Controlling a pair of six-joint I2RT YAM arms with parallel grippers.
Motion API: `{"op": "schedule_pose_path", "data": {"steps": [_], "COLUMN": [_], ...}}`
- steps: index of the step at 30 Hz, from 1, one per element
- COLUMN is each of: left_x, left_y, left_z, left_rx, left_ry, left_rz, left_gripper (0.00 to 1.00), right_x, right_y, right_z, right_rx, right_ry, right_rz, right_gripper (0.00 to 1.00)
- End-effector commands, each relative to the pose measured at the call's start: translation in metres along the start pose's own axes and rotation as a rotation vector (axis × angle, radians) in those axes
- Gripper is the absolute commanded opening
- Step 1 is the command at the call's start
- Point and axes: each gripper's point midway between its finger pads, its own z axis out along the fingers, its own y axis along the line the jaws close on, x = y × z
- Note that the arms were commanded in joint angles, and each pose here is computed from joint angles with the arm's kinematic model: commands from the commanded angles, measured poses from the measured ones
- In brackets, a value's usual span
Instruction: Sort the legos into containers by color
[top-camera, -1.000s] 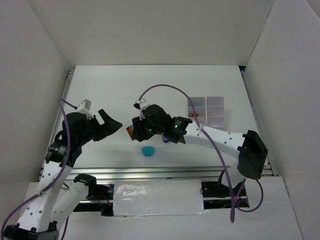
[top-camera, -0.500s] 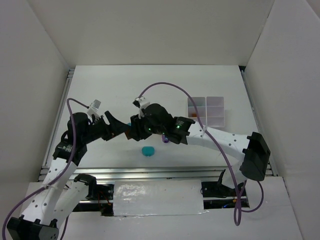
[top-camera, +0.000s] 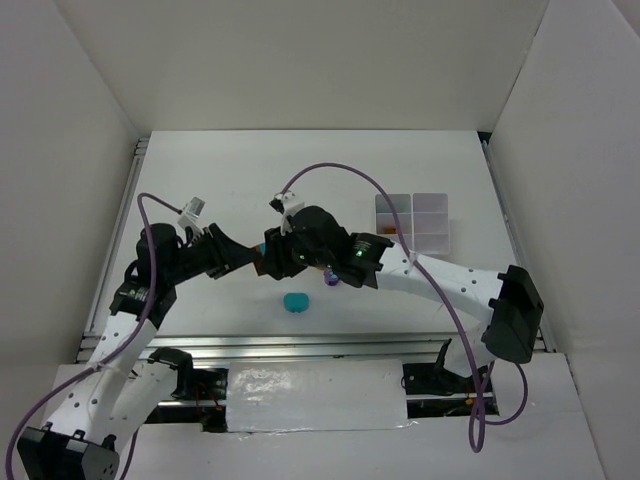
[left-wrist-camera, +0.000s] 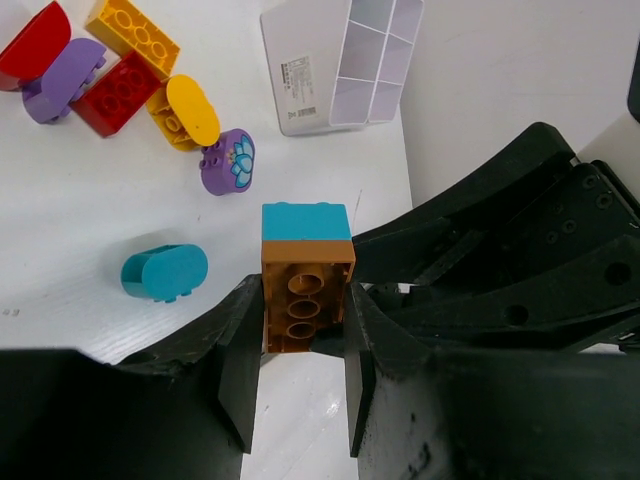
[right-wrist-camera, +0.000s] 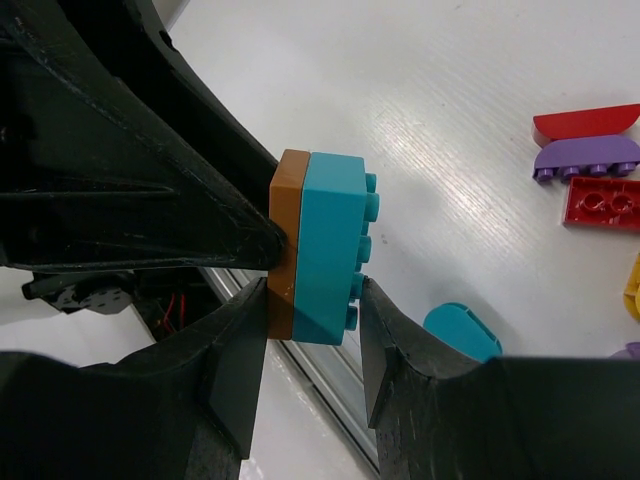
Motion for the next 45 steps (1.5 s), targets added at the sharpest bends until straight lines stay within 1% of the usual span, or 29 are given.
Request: {"op": "schedule_pose_path", "data": {"steps": [1,2,3,4,6,7,11,12,13,14,15,16,17,18,20,21,24,25,28,31,32,35,40,45], "left_x": [-0.002,-0.002,-0.004,-0.004,-0.008,-0.009,-0.012,-0.011,-0.011,-0.008,-0.008,-0.006,-0.003,0.003,0.011,0.017,0.030,0.031,0.036,0.040,0.040,0.042,0.041,0.038], "left_y": [-0.026,-0.028,-0.032,-0.034,-0.040,-0.043,-0.055,-0.059,-0.063,-0.067,-0.072,-0.076,-0.082,-0.096,-0.107,-0.117,-0.129,-0.133,-0.136,-0.137,-0.139,-0.137,-0.136,-0.134], "left_z": [-0.002,-0.002,-0.005,-0.006,-0.011,-0.015,-0.022,-0.025,-0.027,-0.030,-0.032,-0.034,-0.037,-0.044,-0.052,-0.059,-0.074,-0.078,-0.086,-0.089,-0.091,-0.090,-0.089,-0.087], "left_rx": [0.136,0.144,0.160,0.164,0.174,0.178,0.203,0.217,0.230,0.250,0.276,0.303,0.338,0.423,0.503,0.574,0.666,0.689,0.706,0.719,0.732,0.722,0.722,0.695], "left_ry": [0.005,0.002,-0.013,-0.019,-0.045,-0.056,-0.073,-0.066,-0.069,-0.057,-0.057,-0.051,-0.043,-0.020,0.004,0.025,0.074,0.066,0.066,0.082,0.079,0.086,0.085,0.074], "left_rz": [0.072,0.077,0.093,0.101,0.126,0.141,0.196,0.211,0.238,0.254,0.281,0.303,0.326,0.380,0.411,0.443,0.492,0.522,0.552,0.563,0.579,0.565,0.569,0.571], "left_gripper": [0.00,0.00,0.00,0.00,0.00,0.00,0.00,0.00,0.00,0.00,0.00,0.00,0.00,0.00,0.00,0.00,0.00,0.00,0.00,0.00,0.00,0.00,0.00,0.00], "right_x": [-0.029,-0.032,-0.031,-0.026,-0.029,-0.027,-0.019,-0.014,-0.014,-0.016,-0.004,-0.010,-0.009,-0.009,-0.011,-0.013,-0.022,-0.023,-0.031,-0.041,-0.044,-0.052,-0.057,-0.056], "right_y": [0.040,0.043,0.046,0.044,0.051,0.053,0.057,0.051,0.060,0.056,0.052,0.064,0.066,0.061,0.063,0.064,0.069,0.071,0.082,0.090,0.092,0.096,0.111,0.117], "right_z": [-0.021,-0.025,-0.027,-0.027,-0.034,-0.037,-0.048,-0.050,-0.063,-0.070,-0.074,-0.095,-0.103,-0.108,-0.124,-0.131,-0.142,-0.146,-0.156,-0.156,-0.156,-0.148,-0.141,-0.136], "right_rx": [-0.155,-0.172,-0.194,-0.201,-0.245,-0.261,-0.328,-0.340,-0.415,-0.437,-0.463,-0.553,-0.585,-0.591,-0.610,-0.613,-0.628,-0.640,-0.692,-0.727,-0.731,-0.740,-0.778,-0.810], "right_ry": [-0.103,-0.117,-0.114,-0.111,-0.135,-0.137,-0.109,-0.094,-0.093,-0.100,-0.070,-0.100,-0.103,-0.107,-0.123,-0.131,-0.159,-0.163,-0.193,-0.209,-0.212,-0.229,-0.235,-0.219], "right_rz": [-0.010,-0.013,-0.020,-0.022,-0.029,-0.035,-0.062,-0.066,-0.078,-0.077,-0.076,-0.108,-0.119,-0.126,-0.146,-0.149,-0.155,-0.157,-0.157,-0.142,-0.129,-0.093,-0.114,-0.117], "right_gripper": [0.00,0.03,0.10,0.37,0.70,0.99,1.00,1.00,1.00,1.00,1.00,1.00,1.00,1.00,1.00,1.00,0.95,0.94,0.89,0.82,0.75,0.67,0.67,0.66]}}
